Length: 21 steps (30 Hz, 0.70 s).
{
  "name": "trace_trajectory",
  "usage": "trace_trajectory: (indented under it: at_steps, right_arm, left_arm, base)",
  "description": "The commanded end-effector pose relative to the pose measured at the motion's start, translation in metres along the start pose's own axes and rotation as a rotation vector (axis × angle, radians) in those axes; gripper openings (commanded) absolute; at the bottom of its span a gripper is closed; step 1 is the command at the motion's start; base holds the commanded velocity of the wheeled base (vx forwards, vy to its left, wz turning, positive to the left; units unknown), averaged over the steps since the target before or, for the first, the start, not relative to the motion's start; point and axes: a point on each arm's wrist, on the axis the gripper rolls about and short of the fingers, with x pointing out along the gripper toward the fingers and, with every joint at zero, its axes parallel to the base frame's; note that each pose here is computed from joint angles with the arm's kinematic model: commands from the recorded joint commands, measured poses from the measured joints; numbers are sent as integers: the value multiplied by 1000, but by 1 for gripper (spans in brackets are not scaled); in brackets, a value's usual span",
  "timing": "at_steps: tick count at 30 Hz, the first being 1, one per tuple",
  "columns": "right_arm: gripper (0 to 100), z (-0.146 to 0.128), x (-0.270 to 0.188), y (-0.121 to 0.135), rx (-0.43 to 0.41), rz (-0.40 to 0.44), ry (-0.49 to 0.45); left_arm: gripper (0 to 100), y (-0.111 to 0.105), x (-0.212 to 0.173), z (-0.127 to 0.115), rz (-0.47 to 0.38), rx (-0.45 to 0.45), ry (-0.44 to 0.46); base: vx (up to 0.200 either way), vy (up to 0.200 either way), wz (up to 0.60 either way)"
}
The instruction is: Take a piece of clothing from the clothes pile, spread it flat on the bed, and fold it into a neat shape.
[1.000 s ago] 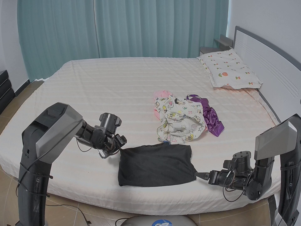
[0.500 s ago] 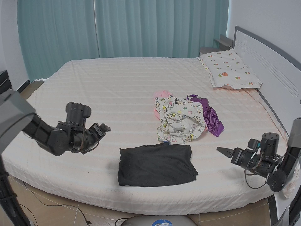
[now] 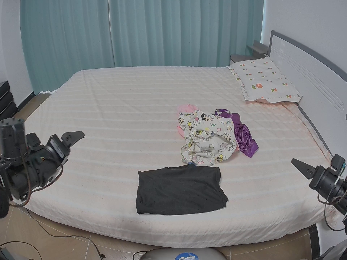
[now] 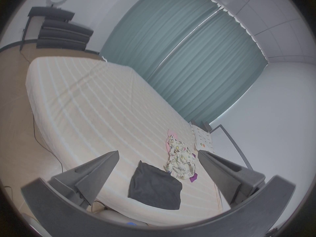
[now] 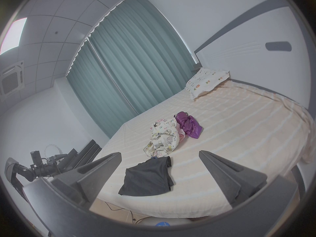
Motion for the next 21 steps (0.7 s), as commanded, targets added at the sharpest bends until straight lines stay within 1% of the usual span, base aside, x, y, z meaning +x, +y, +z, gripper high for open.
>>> trace_trajectory:
  at_steps: [1,2,3,5,8,10,12,15,16,17,19,20,21]
  right_arm:
    - [100,-14,-81,7,-85,58,-131]
    - [100,-15,-83,7,-88,57,-130]
    - [100,-24,-96,5,-112,53,-125]
    - [100,-36,-110,2,-143,55,-126]
    - [100,-61,-130,-7,-204,53,-115]
    - [100,-75,-141,-12,-248,52,-142]
    - [100,-75,-145,-10,-248,41,-171]
    - [100,-77,-148,-9,-267,37,-207]
    - [100,-77,-147,-9,-274,34,-213]
    - [100,-77,-147,-10,-290,30,-213]
    - [100,-77,-147,-10,-327,20,-214]
    - [100,-77,-147,-10,-332,20,-214]
    - [100,-78,-146,-11,-392,-3,-216]
  left_arm:
    - [100,38,-85,-18,-25,119,-214]
    - [100,39,-87,-19,-25,123,-222]
    - [100,49,-98,-26,-13,153,-257]
    - [100,60,-108,-34,4,185,-288]
    - [100,81,-124,-49,61,244,-359]
    - [100,95,-139,-58,76,286,-425]
    - [100,103,-149,-64,97,326,-453]
    - [100,121,-162,-78,185,456,-497]
    - [100,125,-164,-81,211,488,-509]
    - [100,126,-164,-82,232,499,-514]
    - [100,122,-165,-78,247,470,-553]
    - [100,121,-165,-77,249,466,-563]
    - [100,119,-167,-76,285,468,-610]
  base:
    - [0,0,0]
    - [0,0,0]
    - [0,0,0]
    - [0,0,0]
    - [0,0,0]
    - [0,0,0]
    - [0,0,0]
    - [0,0,0]
    - [0,0,0]
    - [0,0,0]
    - [0,0,0]
    - [0,0,0]
    - [0,0,0]
